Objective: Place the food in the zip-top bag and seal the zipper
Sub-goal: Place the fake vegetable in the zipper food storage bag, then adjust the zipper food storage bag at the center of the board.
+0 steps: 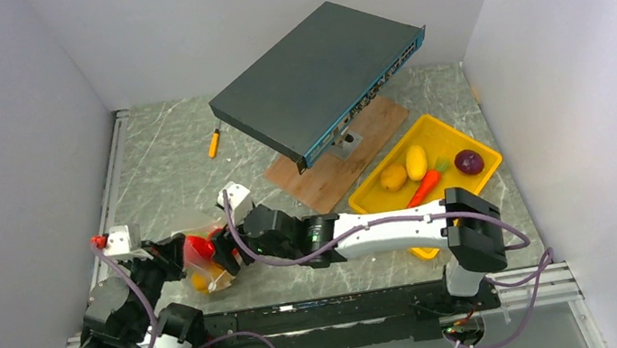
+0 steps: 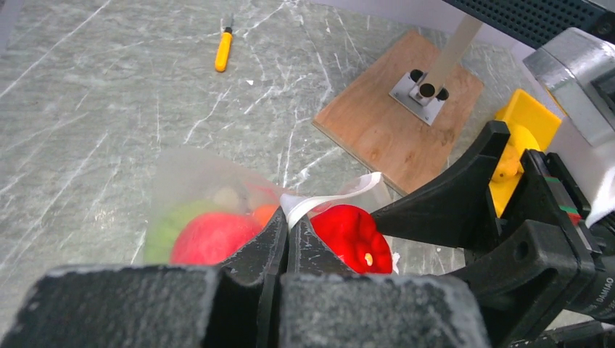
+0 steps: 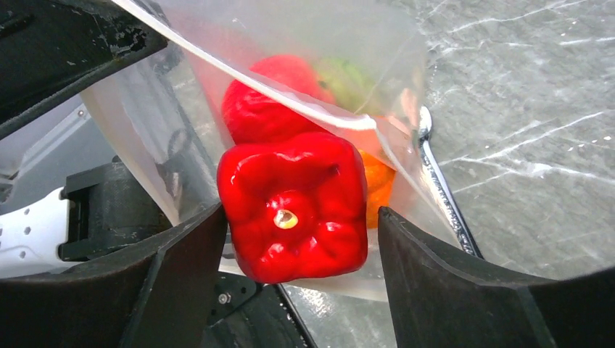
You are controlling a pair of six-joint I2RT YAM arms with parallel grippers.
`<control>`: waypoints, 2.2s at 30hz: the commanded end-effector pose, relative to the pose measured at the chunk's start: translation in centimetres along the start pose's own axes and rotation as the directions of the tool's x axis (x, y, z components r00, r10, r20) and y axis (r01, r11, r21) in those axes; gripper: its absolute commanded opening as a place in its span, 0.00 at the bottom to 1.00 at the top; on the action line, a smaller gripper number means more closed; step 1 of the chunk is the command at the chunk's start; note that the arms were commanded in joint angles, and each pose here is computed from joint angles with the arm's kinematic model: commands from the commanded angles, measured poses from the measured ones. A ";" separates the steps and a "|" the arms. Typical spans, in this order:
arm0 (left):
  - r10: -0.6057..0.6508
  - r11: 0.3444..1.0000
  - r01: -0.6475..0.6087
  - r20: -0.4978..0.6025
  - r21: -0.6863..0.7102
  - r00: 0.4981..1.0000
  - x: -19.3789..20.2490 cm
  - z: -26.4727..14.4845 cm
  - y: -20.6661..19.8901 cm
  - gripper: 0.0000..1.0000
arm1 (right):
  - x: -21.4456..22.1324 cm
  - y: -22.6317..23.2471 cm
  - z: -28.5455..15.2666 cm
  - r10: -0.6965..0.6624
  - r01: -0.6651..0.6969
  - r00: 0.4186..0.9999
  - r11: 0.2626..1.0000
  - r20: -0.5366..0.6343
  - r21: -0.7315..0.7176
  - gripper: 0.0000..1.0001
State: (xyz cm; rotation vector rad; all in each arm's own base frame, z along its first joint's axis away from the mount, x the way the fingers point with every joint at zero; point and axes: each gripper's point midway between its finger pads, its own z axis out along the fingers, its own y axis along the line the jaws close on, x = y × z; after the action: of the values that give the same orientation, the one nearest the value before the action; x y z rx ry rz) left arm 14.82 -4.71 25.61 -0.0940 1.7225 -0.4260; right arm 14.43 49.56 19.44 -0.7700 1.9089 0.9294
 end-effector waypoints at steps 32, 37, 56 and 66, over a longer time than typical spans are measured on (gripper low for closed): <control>-0.232 0.965 0.230 -0.001 -0.126 0.973 -2.9 -0.6 0.0 0.00 | -0.6 -2.8 -5.2 0.230 -0.231 0.973 0.972 0.016 0.038 0.47; -0.241 0.963 0.239 -0.006 -0.121 0.970 -2.7 -0.6 -0.1 0.00 | 0.6 -2.4 -4.0 0.242 -0.242 0.970 0.970 -0.009 0.021 0.47; -0.249 0.967 0.245 -0.055 -0.065 0.967 -2.8 -0.7 -1.6 0.00 | 1.1 -2.7 -1.1 0.247 -0.247 0.969 0.967 0.005 0.060 0.09; -0.372 0.927 0.372 -0.214 -0.039 0.903 -1.8 -2.0 -4.1 0.00 | -8.1 3.5 -1.8 0.025 -0.028 0.999 0.992 -0.025 -0.126 0.00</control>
State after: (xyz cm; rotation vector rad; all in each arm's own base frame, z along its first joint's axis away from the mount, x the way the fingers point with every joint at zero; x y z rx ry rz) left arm 13.11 -5.47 28.18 -0.3476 1.9025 -0.5742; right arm 15.62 49.16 22.56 -0.6909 2.0269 0.9748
